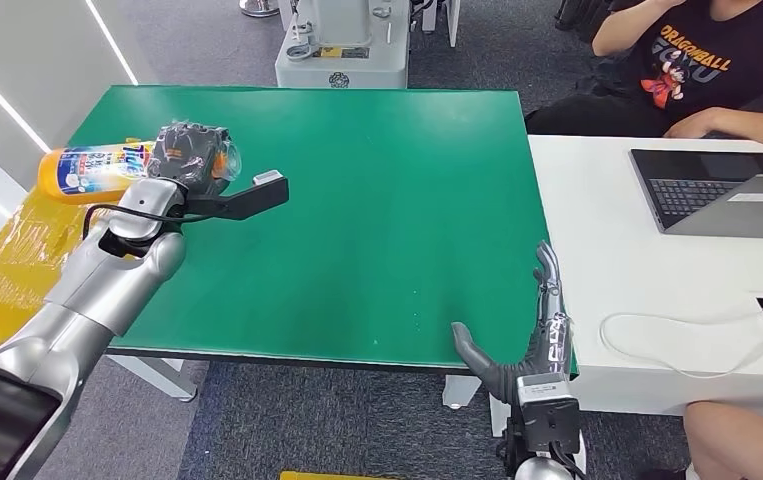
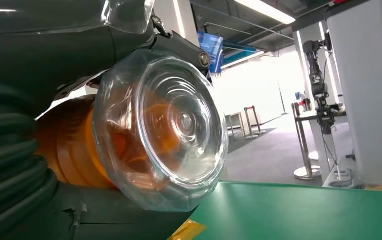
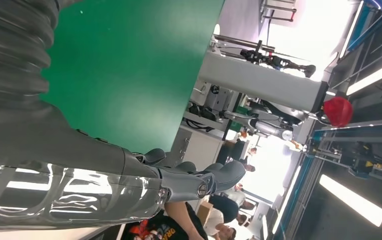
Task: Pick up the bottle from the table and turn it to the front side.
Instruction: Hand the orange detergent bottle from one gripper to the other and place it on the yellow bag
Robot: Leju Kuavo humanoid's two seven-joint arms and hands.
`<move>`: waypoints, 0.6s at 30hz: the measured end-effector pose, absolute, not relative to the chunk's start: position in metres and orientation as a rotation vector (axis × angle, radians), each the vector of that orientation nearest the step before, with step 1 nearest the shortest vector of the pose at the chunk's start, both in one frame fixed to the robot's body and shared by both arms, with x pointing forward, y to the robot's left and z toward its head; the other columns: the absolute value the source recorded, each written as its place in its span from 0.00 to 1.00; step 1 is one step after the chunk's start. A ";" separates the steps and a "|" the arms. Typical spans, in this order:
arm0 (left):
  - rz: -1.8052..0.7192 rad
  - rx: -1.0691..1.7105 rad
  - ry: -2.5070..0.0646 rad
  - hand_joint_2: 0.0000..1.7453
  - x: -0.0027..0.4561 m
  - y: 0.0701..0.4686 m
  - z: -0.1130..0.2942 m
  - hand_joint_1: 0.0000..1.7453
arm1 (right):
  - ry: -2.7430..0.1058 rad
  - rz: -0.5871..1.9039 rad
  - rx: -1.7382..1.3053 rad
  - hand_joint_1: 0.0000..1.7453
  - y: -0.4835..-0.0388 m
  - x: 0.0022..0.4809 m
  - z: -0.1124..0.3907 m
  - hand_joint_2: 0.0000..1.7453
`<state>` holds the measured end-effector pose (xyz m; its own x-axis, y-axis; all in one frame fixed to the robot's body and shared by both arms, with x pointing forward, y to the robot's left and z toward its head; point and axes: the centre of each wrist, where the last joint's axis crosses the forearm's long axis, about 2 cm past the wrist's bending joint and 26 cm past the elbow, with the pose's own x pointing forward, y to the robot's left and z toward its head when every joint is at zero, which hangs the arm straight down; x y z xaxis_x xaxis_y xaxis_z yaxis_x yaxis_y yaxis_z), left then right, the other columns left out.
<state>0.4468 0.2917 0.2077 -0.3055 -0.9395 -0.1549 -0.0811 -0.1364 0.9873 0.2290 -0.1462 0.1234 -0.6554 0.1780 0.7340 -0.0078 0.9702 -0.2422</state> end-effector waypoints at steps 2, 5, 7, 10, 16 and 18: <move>-1.534 1.193 -1.407 1.00 0.447 0.291 0.206 1.00 | -2.270 0.283 -0.118 0.00 -0.146 0.229 0.123 1.00; -1.555 1.182 -1.399 1.00 0.447 0.289 0.203 1.00 | -2.272 0.286 -0.115 0.00 -0.146 0.229 0.124 1.00; -1.572 1.167 -1.395 1.00 0.446 0.288 0.198 1.00 | -2.273 0.287 -0.111 0.00 -0.146 0.229 0.125 1.00; -1.594 1.137 -1.383 1.00 0.444 0.287 0.189 1.00 | -2.274 0.284 -0.111 0.00 -0.147 0.229 0.126 1.00; -1.613 1.099 -1.351 1.00 0.440 0.287 0.175 1.00 | -2.274 0.279 -0.118 0.00 -0.149 0.230 0.126 1.00; -1.614 1.088 -1.343 1.00 0.439 0.287 0.172 1.00 | -2.275 0.277 -0.119 0.00 -0.149 0.230 0.126 1.00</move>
<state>0.4387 0.2874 0.1716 -0.3505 -0.9260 -0.1400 0.0307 -0.1607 0.9865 0.2296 -0.1487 0.1264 -0.6582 0.1761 0.7320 -0.0049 0.9712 -0.2381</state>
